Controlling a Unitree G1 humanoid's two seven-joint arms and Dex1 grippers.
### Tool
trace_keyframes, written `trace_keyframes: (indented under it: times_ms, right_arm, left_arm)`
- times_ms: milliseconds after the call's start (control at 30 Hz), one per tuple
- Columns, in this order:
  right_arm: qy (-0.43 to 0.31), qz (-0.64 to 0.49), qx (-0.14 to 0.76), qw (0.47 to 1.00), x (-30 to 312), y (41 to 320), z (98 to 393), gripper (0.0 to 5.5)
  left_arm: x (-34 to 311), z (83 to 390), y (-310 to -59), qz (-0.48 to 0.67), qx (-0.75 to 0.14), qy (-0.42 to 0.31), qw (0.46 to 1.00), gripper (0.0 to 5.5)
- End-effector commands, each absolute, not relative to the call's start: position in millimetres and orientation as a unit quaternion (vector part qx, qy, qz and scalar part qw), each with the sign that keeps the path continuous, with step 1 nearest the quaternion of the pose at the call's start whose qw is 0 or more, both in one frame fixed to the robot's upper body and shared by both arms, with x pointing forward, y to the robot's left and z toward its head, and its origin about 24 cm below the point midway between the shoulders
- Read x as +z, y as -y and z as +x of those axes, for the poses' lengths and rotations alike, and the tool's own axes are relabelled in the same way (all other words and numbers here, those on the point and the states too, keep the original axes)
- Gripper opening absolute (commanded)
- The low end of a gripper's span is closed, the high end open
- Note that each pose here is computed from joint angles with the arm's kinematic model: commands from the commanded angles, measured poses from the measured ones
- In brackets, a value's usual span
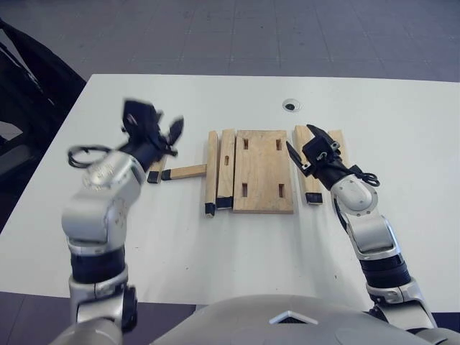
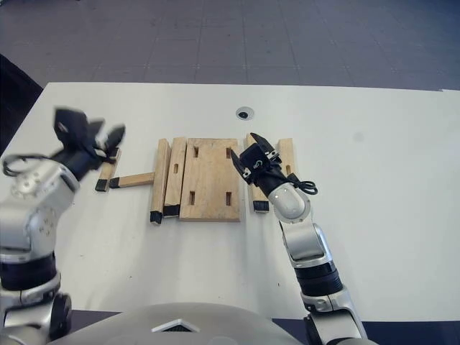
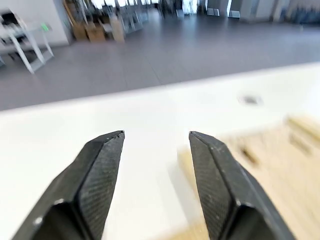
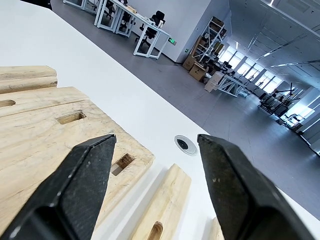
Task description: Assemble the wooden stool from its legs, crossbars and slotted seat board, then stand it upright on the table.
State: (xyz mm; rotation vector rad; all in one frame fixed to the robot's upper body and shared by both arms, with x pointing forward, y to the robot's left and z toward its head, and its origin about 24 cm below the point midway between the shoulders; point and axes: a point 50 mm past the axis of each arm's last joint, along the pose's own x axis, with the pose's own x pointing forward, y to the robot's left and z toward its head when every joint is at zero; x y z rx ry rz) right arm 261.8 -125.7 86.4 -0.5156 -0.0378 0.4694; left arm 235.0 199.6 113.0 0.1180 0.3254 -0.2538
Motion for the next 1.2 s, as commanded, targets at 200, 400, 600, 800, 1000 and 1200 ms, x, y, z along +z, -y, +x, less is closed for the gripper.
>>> trace_keyframes:
  times_ms: [200,400,600,800,1000,1200]
  right_arm:
    - [0.006,-0.261,0.218,0.941,87,135,265,2.98]
    - [0.01,-0.262,0.216,0.941,88,135,268,2.98]
    - [0.014,-0.262,0.221,0.939,88,132,268,2.98]
    - [0.013,-0.262,0.219,0.94,89,134,269,2.98]
    - [0.015,-0.261,0.217,0.94,90,134,271,2.98]
    - [0.003,-0.231,0.199,0.952,91,138,275,2.98]
  left_arm:
    - [95,200,-176,-0.001,-0.166,-0.265,0.95,2.39]
    - [70,185,-175,0.014,-0.18,-0.353,0.918,2.39]
    - [53,189,-167,0.024,-0.187,-0.365,0.912,2.39]
    - [34,186,-192,0.071,-0.137,-0.396,0.905,2.39]
    - [23,191,-209,0.067,-0.094,-0.37,0.922,1.57]
    - [48,223,-214,0.15,-0.086,-0.258,0.951,1.04]
